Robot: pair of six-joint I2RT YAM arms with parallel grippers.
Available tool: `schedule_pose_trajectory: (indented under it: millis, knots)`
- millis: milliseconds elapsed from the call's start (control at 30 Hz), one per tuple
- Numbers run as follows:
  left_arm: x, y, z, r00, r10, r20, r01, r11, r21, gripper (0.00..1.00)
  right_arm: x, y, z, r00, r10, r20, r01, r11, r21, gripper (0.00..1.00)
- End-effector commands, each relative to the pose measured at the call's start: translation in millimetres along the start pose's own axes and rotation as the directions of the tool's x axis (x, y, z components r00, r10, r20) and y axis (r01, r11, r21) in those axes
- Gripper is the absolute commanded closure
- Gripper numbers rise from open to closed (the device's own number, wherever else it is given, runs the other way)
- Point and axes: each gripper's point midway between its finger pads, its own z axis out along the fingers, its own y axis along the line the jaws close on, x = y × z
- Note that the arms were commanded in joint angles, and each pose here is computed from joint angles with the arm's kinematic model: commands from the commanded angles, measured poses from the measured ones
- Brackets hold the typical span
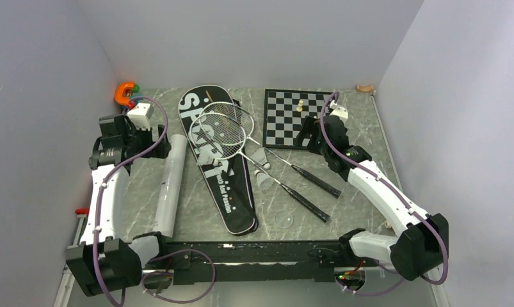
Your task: Pack up the badminton gear
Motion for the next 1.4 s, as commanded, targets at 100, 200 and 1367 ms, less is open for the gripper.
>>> schedule_pose_trajectory:
  millis: [100, 200, 1367]
  knots:
    - [46, 10, 43, 0.993, -0.013, -0.120, 0.016, 1.000, 0.024, 0.01, -2, 17, -2, 1.000, -0.020, 0.009, 0.020, 1.000, 0.024, 0.00]
    - [63, 7, 56, 0.987, -0.005, -0.160, 0.016, 0.998, 0.067, 0.01, 1, 26, -1, 0.999, -0.041, 0.002, 0.041, 0.999, 0.030, 0.00]
    - [54, 26, 49, 0.902, 0.361, -0.238, -0.317, 0.926, 0.205, 0.66, 53, 205, 74, 0.959, -0.264, -0.104, 0.251, 0.960, -0.120, 0.00]
